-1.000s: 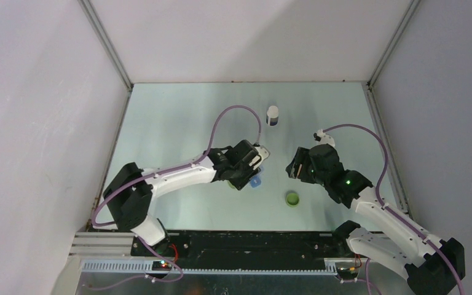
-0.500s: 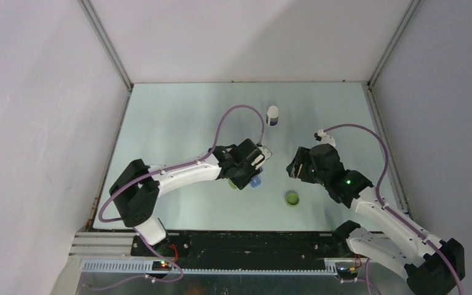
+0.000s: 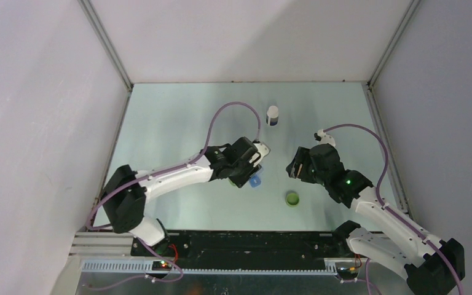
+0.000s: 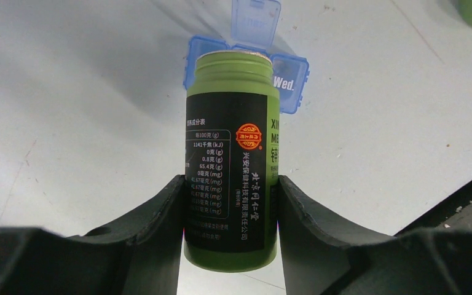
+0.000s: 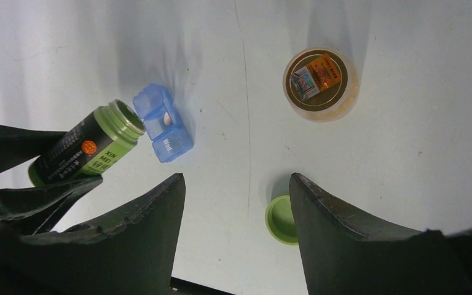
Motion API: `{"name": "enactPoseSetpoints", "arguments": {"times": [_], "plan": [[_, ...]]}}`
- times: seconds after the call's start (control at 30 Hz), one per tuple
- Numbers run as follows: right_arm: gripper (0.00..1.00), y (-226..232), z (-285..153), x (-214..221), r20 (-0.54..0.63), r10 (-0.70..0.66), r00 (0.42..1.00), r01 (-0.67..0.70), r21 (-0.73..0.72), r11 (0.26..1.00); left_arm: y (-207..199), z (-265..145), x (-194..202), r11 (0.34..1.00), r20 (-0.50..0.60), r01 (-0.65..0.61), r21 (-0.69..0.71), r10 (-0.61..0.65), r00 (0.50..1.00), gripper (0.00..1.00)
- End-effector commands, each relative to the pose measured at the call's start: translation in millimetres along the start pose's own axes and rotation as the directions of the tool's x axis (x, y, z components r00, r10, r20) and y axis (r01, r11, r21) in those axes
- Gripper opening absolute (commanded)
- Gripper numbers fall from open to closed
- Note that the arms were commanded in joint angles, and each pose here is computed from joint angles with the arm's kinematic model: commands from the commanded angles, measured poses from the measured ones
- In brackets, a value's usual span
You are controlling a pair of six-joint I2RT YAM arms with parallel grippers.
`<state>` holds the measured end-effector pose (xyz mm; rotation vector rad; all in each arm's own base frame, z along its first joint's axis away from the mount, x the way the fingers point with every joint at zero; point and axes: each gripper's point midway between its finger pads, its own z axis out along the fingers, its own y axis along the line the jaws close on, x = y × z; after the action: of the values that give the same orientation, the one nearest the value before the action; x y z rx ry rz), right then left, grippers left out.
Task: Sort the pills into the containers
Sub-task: Pour the pill into the pill container, then pick up the lid of the pill bottle at the center of the board.
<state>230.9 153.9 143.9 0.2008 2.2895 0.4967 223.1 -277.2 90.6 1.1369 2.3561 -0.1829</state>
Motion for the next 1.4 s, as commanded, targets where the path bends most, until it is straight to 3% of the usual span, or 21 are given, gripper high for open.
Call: {"name": "enactPoseSetpoints", "arguments": {"times": [0.0,0.3,0.53,0.57,0.67,0.7,0.73,0.77,0.8,0.83,0.93,0.97,1.0,1.03,1.07,1.13,1.27,1.37], "plan": [[0.67,7,-1,-8,0.031,0.005,1.000,-0.004,-0.034,0.999,2,-25,-27,1.000,0.150,0.023,0.005,-0.024,0.988,0.00],[0.68,9,1,-9,0.030,-0.011,0.999,0.012,-0.044,0.999,7,-48,-36,0.998,0.297,0.062,0.018,-0.065,0.953,0.00],[0.69,17,4,-8,0.021,-0.028,0.999,0.030,-0.080,0.996,12,-81,-55,0.993,0.557,0.103,0.052,-0.114,0.822,0.00],[0.69,17,5,-8,0.017,-0.032,0.999,0.033,-0.082,0.996,14,-97,-65,0.993,0.620,0.102,0.060,-0.117,0.776,0.00],[0.69,22,7,-6,0.005,-0.036,0.999,0.036,-0.106,0.994,16,-112,-66,0.994,0.698,0.089,0.059,-0.105,0.709,0.00],[0.69,23,8,-5,0.001,-0.035,0.999,0.035,-0.106,0.994,18,-129,-75,0.995,0.751,0.084,0.059,-0.100,0.652,0.00],[0.69,22,9,-4,-0.004,-0.035,0.999,0.034,-0.103,0.994,18,-131,-73,0.995,0.763,0.081,0.057,-0.095,0.639,0.00],[0.69,22,9,-3,-0.009,-0.032,0.999,0.031,-0.100,0.994,20,-149,-81,0.995,0.814,0.077,0.063,-0.096,0.573,0.00],[0.69,20,10,-1,-0.019,-0.029,0.999,0.028,-0.090,0.996,19,-151,-79,0.997,0.827,0.061,0.053,-0.078,0.557,0.00],[0.69,18,11,0,-0.024,-0.029,0.999,0.027,-0.083,0.996,21,-172,-86,0.998,0.876,0.043,0.036,-0.052,0.480,0.00],[0.69,10,16,9,-0.058,-0.026,0.998,0.024,-0.037,0.999,27,-204,-87,0.999,0.946,0.042,0.002,-0.016,0.325,0.00],[0.68,7,17,10,-0.061,-0.025,0.998,0.023,-0.021,0.999,30,-226,-93,0.999,0.974,0.048,-0.011,-0.001,0.228,0.00],[0.68,3,18,13,-0.075,-0.023,0.997,0.023,-0.001,1.000,30,-230,-88,0.999,0.983,0.050,-0.015,0.006,0.186,0.00],[0.68,-3,19,16,-0.084,-0.022,0.996,0.024,0.023,0.999,34,-256,-93,0.998,0.998,0.065,-0.016,0.012,0.060,0.00],[0.68,-6,20,18,-0.092,-0.017,0.996,0.021,0.043,0.999,38,-271,-91,0.996,0.999,0.089,-0.011,0.014,-0.034,0.00],[0.67,-18,21,24,-0.115,-0.012,0.993,0.024,0.103,0.994,39,-286,-93,0.995,0.993,0.097,-0.012,0.023,-0.116,0.00],[0.64,-32,22,40,-0.171,-0.026,0.985,0.058,0.182,0.982,32,-296,-106,0.998,0.987,0.053,-0.020,0.028,-0.157,0.00],[0.59,-28,23,54,-0.213,-0.062,0.975,0.102,0.180,0.978,29,-292,-111,0.999,0.987,0.040,-0.008,0.014,-0.157,0.00]]}}
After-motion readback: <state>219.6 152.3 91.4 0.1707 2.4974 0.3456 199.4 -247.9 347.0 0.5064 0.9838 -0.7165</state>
